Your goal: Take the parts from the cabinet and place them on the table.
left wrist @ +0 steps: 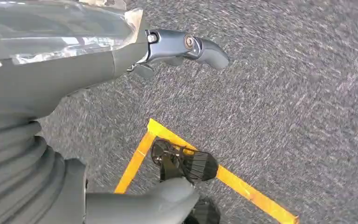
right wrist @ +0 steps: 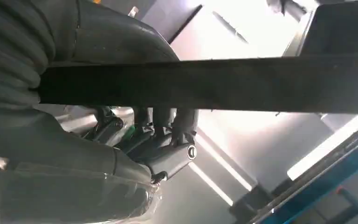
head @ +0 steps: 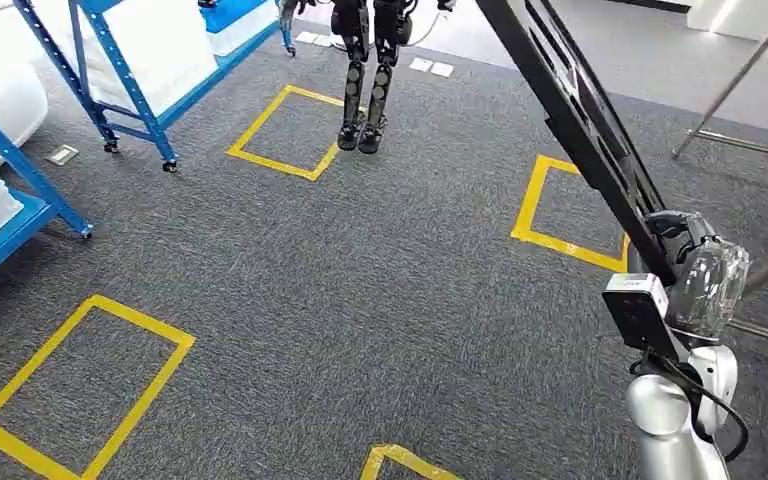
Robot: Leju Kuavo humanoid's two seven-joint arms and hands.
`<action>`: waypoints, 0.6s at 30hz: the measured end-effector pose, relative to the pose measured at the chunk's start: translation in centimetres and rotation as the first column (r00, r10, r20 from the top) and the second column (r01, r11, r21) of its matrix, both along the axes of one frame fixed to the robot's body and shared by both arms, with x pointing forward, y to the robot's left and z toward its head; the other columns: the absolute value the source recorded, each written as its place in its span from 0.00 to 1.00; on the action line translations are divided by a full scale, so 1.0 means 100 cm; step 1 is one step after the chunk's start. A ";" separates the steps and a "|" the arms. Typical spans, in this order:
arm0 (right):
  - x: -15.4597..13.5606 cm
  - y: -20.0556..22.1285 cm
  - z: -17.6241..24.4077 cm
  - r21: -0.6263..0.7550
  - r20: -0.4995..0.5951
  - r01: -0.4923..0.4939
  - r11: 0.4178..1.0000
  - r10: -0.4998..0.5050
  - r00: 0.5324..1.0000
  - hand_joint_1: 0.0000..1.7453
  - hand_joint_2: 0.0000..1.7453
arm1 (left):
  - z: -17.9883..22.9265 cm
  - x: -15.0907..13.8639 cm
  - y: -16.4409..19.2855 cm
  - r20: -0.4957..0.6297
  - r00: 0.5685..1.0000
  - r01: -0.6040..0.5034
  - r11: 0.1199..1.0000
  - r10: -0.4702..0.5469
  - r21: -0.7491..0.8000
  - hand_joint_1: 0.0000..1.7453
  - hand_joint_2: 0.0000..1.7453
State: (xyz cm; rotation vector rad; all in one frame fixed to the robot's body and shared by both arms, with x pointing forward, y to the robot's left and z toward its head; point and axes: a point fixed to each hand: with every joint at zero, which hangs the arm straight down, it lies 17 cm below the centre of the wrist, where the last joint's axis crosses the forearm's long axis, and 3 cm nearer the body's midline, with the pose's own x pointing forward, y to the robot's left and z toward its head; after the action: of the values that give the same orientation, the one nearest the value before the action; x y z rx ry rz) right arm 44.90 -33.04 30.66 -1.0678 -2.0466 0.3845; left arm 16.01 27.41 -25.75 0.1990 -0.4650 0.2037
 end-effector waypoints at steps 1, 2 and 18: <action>0.000 0.000 -0.003 -0.003 -0.008 0.002 1.000 -0.002 1.000 1.00 1.00 | 0.000 0.000 -0.001 -0.003 1.000 0.003 1.000 -0.003 -0.002 0.00 1.00; -0.001 -0.001 -0.005 -0.007 -0.015 0.002 1.000 -0.003 1.000 1.00 1.00 | 0.000 0.000 -0.001 -0.002 1.000 0.004 1.000 -0.004 -0.004 0.00 1.00; 0.011 -0.001 0.012 -0.008 0.039 -0.009 1.000 0.009 0.999 1.00 1.00 | 0.000 0.002 0.000 -0.002 1.000 -0.003 1.000 0.003 0.003 0.00 1.00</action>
State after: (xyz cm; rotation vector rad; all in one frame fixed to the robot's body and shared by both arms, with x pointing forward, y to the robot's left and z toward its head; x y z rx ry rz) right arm 45.98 -33.09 31.83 -1.0790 -2.0864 0.3800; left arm 16.23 27.38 -25.71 0.2024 -0.4627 0.2053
